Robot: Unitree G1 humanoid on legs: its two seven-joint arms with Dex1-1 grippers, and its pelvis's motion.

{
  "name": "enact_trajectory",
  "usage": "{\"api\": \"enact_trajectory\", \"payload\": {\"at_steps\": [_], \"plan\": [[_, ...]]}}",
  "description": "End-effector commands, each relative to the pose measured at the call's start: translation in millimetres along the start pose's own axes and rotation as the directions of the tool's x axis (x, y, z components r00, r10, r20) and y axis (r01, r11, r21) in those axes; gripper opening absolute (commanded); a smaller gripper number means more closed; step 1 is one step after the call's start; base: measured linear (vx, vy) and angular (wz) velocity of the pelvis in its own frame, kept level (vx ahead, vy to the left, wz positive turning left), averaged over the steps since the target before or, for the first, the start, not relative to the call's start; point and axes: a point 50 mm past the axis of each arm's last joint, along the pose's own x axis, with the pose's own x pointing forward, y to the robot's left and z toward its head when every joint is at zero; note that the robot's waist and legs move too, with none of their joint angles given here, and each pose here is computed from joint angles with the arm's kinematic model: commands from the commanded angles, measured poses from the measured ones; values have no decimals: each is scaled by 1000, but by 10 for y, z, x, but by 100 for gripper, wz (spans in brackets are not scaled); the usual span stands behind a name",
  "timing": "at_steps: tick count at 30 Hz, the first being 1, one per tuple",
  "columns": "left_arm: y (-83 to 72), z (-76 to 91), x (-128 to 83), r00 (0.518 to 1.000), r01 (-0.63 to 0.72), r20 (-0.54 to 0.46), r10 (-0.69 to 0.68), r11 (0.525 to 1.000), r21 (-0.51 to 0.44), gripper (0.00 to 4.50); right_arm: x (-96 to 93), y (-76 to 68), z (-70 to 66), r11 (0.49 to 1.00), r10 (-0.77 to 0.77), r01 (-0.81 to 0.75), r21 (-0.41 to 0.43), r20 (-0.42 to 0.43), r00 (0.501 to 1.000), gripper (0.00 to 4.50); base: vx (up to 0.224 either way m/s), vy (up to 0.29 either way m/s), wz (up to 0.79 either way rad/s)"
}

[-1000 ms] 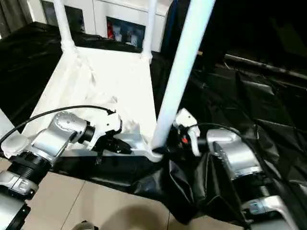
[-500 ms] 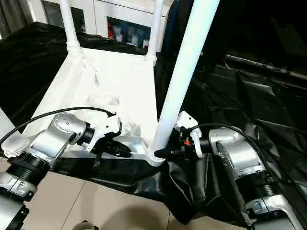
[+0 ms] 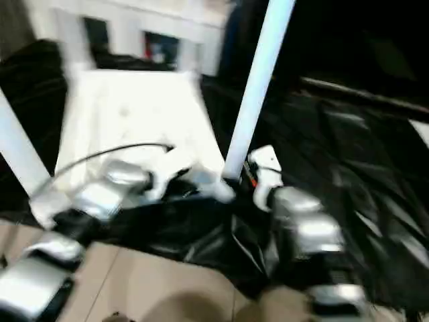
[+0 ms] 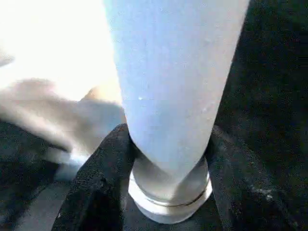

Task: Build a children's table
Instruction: Rotate leg to tighten

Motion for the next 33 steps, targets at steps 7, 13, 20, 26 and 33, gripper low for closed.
{"api": "enact_trajectory", "payload": {"at_steps": [7, 13, 20, 26, 33], "plan": [[-261, 176, 304, 1000, -6, 4, 6, 998, 66, 0, 316, 406, -23, 996, -70, 70, 54, -9, 998, 228, 0, 0, 0], [-145, 124, 238, 999, -37, -13, 38, 996, 78, 0, 345, 464, 87, 1000, 11, -11, 16, 42, 999, 297, 0, 0, 0], [8, 26, 53, 999, 25, -30, -21, 994, 106, 0, 127, 222, 255, 971, 217, -210, -112, 51, 975, 303, 0, 0, 0], [19, -61, -150, 981, 194, -42, -190, 968, 161, 0, -211, -16, 302, 884, 397, -394, -252, -44, 917, 303, 0, 0, 0], [-139, -186, -405, 888, 461, -97, -450, 871, 169, 0, -460, -83, 266, 780, 532, -560, -279, -176, 829, 303, 39, -4, 0]]}}
